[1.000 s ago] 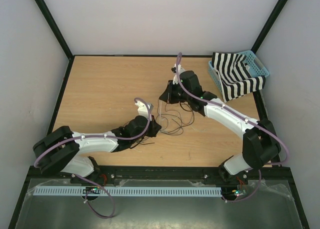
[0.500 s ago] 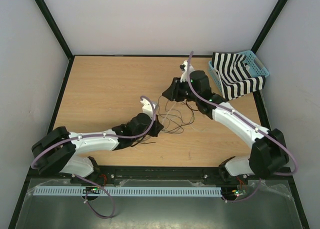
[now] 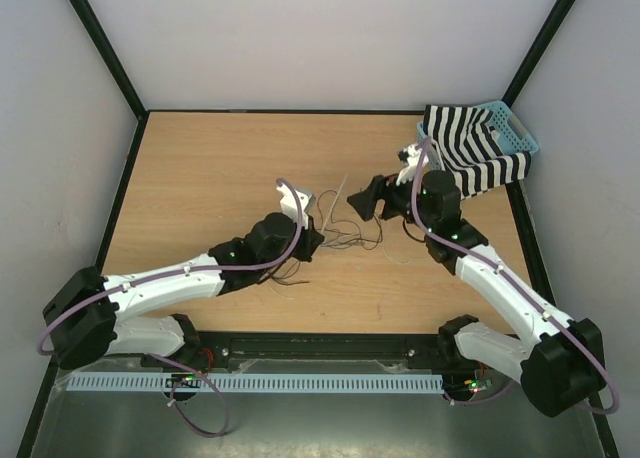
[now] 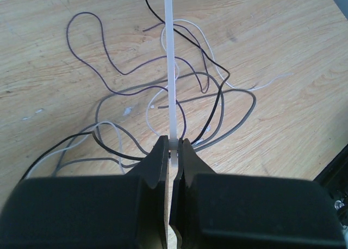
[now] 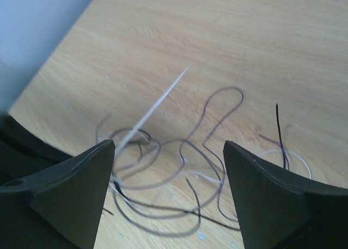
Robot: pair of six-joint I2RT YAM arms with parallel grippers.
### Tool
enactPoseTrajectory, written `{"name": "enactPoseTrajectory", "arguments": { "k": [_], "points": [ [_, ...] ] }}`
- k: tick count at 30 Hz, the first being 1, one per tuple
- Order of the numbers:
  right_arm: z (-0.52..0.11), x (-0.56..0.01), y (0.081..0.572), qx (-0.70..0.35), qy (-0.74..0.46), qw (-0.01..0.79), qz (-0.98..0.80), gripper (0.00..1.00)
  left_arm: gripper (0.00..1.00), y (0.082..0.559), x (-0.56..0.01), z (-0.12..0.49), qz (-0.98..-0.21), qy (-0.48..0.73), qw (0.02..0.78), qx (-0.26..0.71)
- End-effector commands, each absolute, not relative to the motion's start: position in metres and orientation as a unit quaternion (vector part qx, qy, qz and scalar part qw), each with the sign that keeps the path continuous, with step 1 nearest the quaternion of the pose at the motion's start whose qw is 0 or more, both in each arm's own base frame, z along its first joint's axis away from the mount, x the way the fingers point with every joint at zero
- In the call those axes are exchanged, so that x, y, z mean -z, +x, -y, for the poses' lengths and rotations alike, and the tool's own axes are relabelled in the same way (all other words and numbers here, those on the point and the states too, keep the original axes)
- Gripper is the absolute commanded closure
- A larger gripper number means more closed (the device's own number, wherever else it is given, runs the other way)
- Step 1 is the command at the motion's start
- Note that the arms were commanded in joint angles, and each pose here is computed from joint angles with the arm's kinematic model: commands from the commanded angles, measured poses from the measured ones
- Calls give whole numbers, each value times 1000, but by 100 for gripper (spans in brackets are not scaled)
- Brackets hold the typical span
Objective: Zip-tie the wires
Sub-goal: Tie the cable at the center of the board.
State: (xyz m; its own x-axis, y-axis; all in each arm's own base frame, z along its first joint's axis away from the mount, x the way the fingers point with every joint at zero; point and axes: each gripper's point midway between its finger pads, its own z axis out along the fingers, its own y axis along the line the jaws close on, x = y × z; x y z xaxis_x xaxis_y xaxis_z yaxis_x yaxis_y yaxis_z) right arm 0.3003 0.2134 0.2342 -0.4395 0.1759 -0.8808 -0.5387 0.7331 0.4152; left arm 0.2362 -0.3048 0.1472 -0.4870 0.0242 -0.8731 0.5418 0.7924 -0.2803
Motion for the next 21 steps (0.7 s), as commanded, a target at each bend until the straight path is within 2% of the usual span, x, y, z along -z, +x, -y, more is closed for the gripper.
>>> {"name": "enactPoseTrajectory", "arguments": {
  "k": [1,13,21],
  "points": [
    [-213,-230,289,-353,-160,549,-740,7,100,246,-167,295,-815,168,492,257],
    [-215,-228,254,-367,-252,586,-677,6,100,263,-191,276,-820,150,485,265],
    [-208,-215,245,-351,-264,596,-672,5,100,273,-199,273,-820,151,484,265]
  ]
}}
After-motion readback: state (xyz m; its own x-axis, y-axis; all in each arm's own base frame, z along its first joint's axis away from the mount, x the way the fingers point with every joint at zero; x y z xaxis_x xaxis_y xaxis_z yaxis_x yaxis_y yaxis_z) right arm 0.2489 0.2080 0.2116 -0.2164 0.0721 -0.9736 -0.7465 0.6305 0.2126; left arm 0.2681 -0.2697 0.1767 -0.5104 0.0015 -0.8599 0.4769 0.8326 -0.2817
